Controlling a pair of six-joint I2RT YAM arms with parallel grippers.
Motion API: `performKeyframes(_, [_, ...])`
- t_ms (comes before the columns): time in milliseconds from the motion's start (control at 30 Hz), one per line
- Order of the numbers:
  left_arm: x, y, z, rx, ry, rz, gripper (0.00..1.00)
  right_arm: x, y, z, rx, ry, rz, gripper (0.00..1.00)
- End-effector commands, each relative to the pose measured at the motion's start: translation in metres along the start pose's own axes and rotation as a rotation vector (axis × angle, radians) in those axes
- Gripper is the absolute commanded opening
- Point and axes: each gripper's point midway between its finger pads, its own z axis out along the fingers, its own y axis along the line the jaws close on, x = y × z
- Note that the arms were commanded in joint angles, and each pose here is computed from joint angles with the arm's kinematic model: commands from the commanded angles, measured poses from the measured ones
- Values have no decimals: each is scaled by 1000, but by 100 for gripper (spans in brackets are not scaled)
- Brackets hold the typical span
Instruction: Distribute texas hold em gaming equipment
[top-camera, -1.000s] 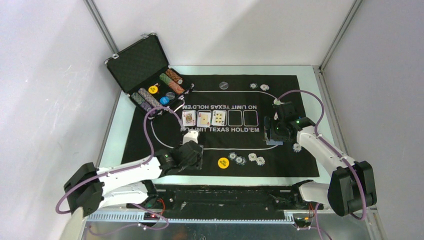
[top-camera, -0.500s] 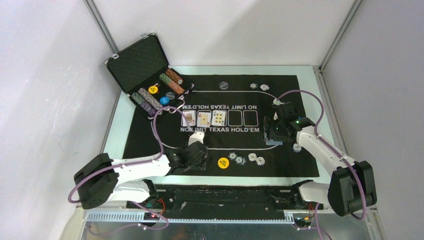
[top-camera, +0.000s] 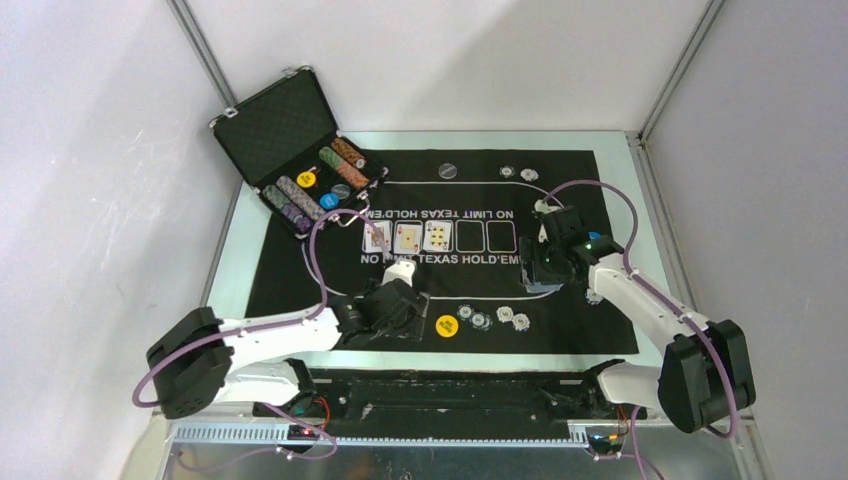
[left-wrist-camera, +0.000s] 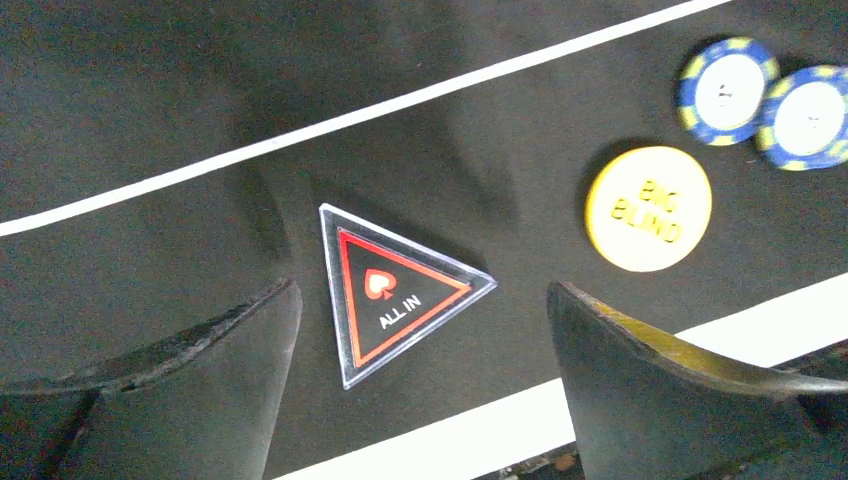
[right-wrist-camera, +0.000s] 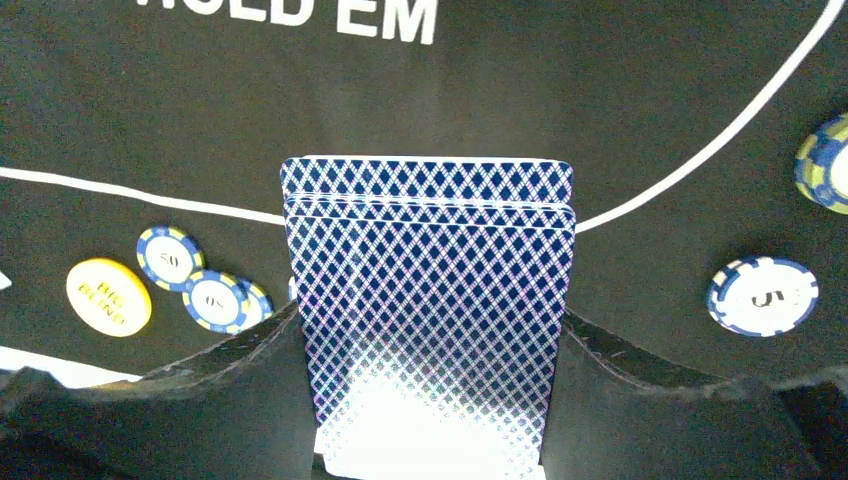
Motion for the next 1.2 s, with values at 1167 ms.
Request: performKeyframes(1167, [-116,-116,-51,1044,-80,-429,100,38,151,-27,-367,26,-670,0])
